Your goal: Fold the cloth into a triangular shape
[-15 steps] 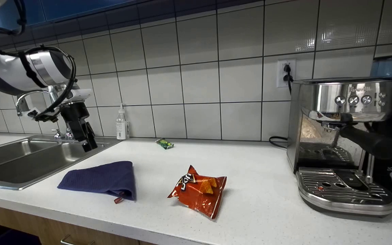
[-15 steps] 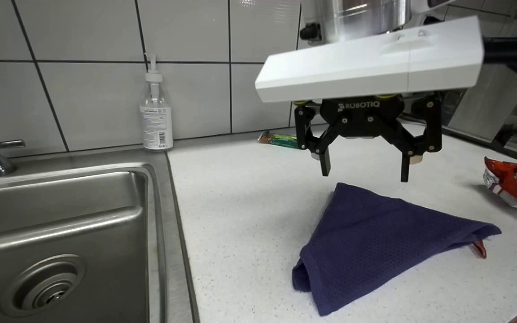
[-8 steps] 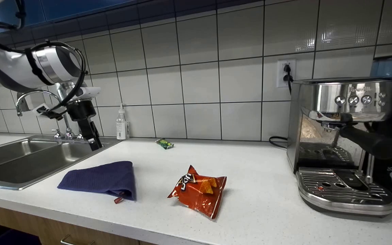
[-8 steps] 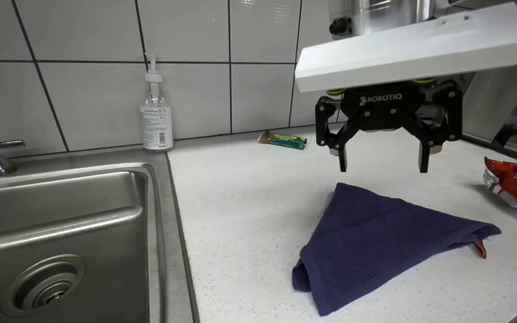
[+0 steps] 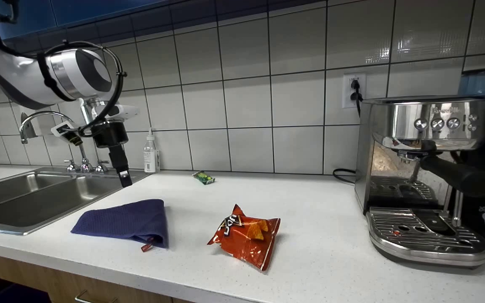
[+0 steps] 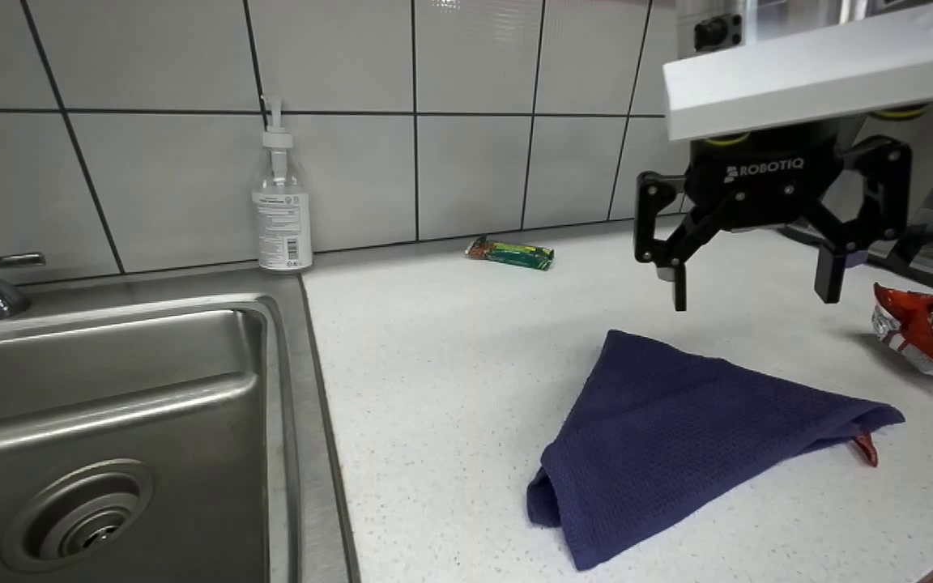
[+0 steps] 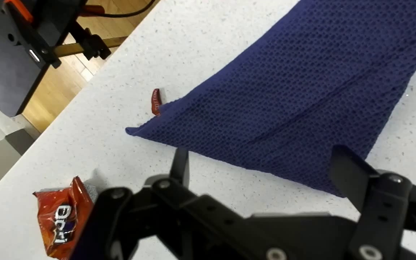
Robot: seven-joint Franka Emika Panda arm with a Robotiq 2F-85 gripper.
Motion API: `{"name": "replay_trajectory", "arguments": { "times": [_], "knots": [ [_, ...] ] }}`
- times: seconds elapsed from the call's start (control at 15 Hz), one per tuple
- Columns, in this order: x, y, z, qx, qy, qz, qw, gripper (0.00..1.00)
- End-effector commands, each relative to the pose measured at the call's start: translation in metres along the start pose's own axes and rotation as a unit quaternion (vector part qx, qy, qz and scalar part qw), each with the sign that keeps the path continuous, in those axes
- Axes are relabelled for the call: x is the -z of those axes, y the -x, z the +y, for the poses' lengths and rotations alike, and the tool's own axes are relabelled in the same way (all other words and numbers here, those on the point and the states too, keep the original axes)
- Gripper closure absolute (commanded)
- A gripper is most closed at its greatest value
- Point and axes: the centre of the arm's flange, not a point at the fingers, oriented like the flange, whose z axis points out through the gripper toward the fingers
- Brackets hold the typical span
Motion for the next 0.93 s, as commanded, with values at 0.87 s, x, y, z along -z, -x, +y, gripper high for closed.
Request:
{"name": "replay_trajectory", "arguments": {
  "times": [0.87],
  "knots": [
    [0.012,-0.009,0.140,0.107,-0.052,-0.009,0.9928,0.00]
  ]
}}
